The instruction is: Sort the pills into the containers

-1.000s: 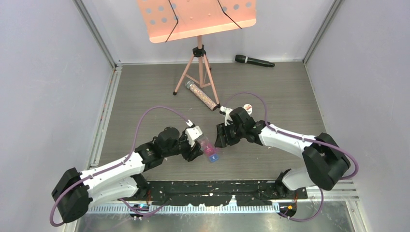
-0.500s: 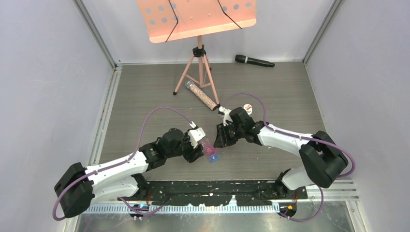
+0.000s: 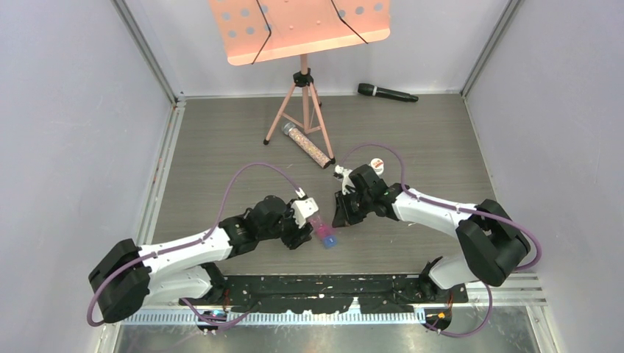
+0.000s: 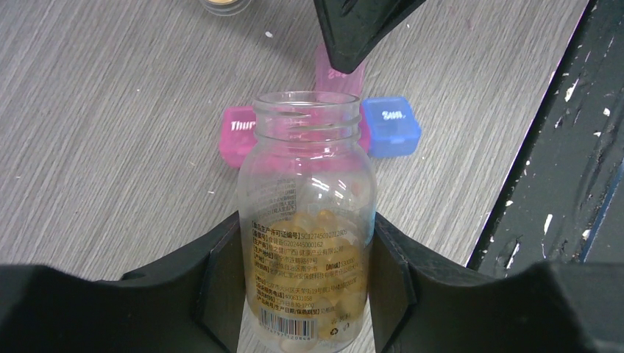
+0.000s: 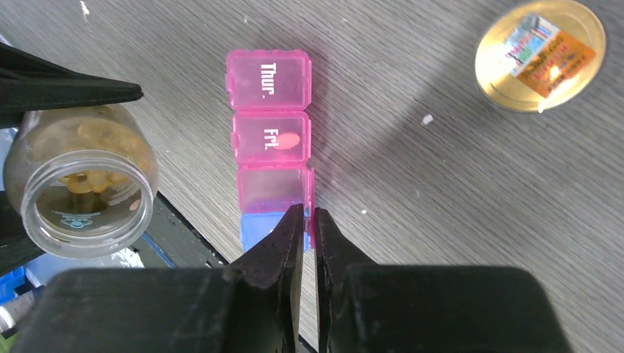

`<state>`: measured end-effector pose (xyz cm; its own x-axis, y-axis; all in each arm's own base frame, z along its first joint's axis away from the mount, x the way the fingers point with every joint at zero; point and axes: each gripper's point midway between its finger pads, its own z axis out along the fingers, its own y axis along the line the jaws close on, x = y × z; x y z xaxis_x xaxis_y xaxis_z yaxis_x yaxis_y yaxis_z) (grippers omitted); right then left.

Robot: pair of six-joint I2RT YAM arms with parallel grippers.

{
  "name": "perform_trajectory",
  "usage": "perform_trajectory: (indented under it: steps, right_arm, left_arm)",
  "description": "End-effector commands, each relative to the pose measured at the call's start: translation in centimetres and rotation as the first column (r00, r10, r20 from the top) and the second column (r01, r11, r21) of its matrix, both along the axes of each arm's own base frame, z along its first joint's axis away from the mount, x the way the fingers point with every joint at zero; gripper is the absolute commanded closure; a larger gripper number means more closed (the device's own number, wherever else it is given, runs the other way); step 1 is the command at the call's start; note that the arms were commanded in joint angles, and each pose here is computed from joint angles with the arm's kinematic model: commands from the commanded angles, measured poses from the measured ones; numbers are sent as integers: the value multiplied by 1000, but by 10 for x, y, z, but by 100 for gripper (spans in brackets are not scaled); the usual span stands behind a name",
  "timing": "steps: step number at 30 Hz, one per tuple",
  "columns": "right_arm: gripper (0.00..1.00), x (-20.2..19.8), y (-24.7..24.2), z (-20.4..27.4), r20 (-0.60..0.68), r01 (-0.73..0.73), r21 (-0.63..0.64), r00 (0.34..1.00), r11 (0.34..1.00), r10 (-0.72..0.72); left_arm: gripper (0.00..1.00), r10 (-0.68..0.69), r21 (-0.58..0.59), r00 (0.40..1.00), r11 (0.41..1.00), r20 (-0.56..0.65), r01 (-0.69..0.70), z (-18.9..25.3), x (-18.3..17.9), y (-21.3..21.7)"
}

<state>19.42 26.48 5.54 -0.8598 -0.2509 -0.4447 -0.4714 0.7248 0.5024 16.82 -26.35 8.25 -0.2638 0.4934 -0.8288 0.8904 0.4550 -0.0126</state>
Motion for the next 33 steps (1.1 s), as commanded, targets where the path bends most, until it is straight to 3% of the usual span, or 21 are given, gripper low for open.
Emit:
perform_trajectory:
  steps: [1,15,24,30,33]
  right_arm:
    - [88,8,-8,19,60,26,-34,998,999,-24]
    - [85,11,-26,33,146,50,-83,989,995,-38]
    - [56,18,-35,38,185,107,-105,979,989,-86]
    - [50,25,-48,54,230,189,-95,959,977,-164]
    - [50,43,-79,57,313,371,-144,896,917,-313]
  left_arm:
    - [100,-35,-46,998,998,51,37,21,7,-18]
    - [100,-103,-18,995,995,19,103,9,3,-35]
    - [100,-137,36,990,990,-15,137,-4,-2,-42]
    - [100,-169,79,985,982,-31,170,-9,-8,-47]
    - [100,-178,123,984,976,-20,179,-11,-9,-48]
